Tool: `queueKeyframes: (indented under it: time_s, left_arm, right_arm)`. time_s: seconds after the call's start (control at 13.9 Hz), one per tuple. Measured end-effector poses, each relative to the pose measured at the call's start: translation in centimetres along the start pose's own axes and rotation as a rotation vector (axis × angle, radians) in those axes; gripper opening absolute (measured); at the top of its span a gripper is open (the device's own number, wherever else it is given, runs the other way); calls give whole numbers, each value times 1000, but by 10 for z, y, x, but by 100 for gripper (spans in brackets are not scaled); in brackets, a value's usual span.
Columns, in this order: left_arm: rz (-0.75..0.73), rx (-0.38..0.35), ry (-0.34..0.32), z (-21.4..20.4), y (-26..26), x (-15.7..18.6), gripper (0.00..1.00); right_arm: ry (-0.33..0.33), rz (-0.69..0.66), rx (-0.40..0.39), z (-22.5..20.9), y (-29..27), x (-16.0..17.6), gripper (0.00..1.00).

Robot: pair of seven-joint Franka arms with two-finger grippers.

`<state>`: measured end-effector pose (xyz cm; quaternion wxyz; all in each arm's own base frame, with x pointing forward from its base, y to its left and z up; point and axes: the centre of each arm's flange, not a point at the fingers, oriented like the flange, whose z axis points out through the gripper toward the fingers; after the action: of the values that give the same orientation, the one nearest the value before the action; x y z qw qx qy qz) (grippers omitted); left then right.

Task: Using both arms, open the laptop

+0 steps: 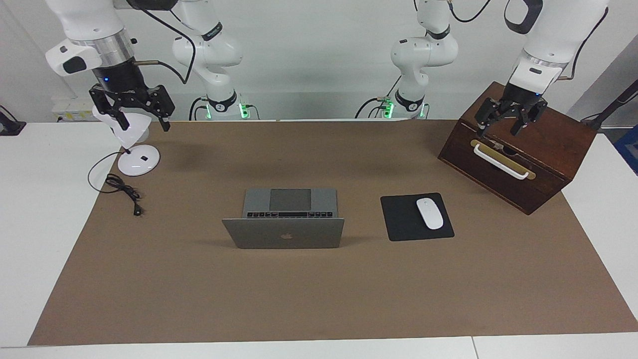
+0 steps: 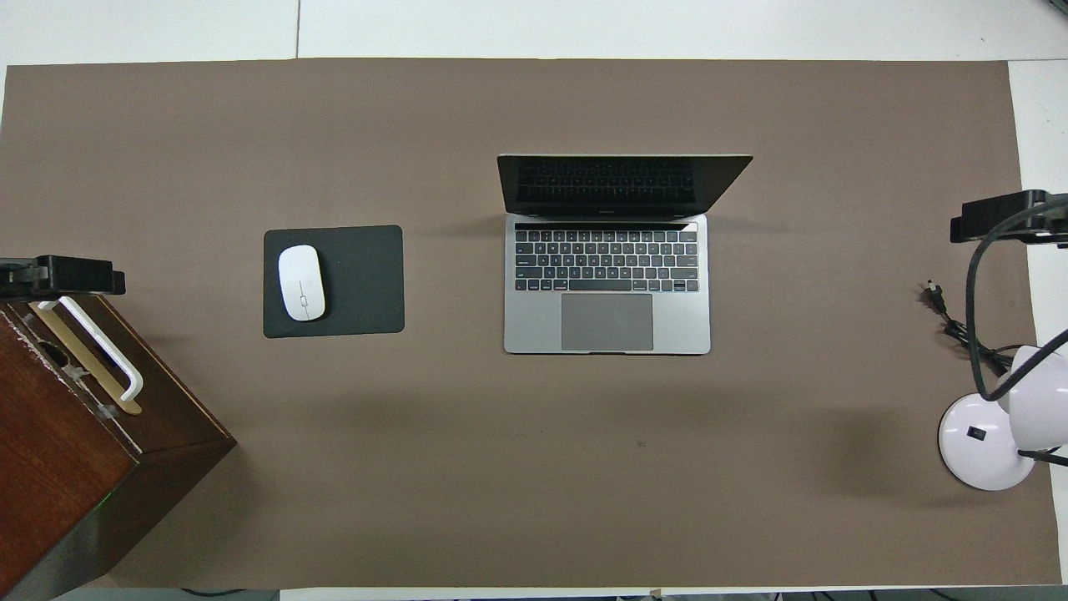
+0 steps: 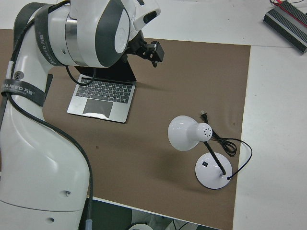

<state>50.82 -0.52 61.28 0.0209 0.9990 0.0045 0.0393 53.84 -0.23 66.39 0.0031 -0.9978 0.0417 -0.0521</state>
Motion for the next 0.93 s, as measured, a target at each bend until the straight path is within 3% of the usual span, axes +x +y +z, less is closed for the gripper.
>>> queueKeyframes:
  time_s: [0.36, 0.93]
  left_arm:
    - [-37, 4, -14, -29, -19, -2, 100]
    - [-63, 6, -19, -28, -32, -1, 100]
  right_arm:
    - [-22, 0, 0, 6, 0, 9, 100]
    - [-24, 7, -1, 22, 4, 14, 100]
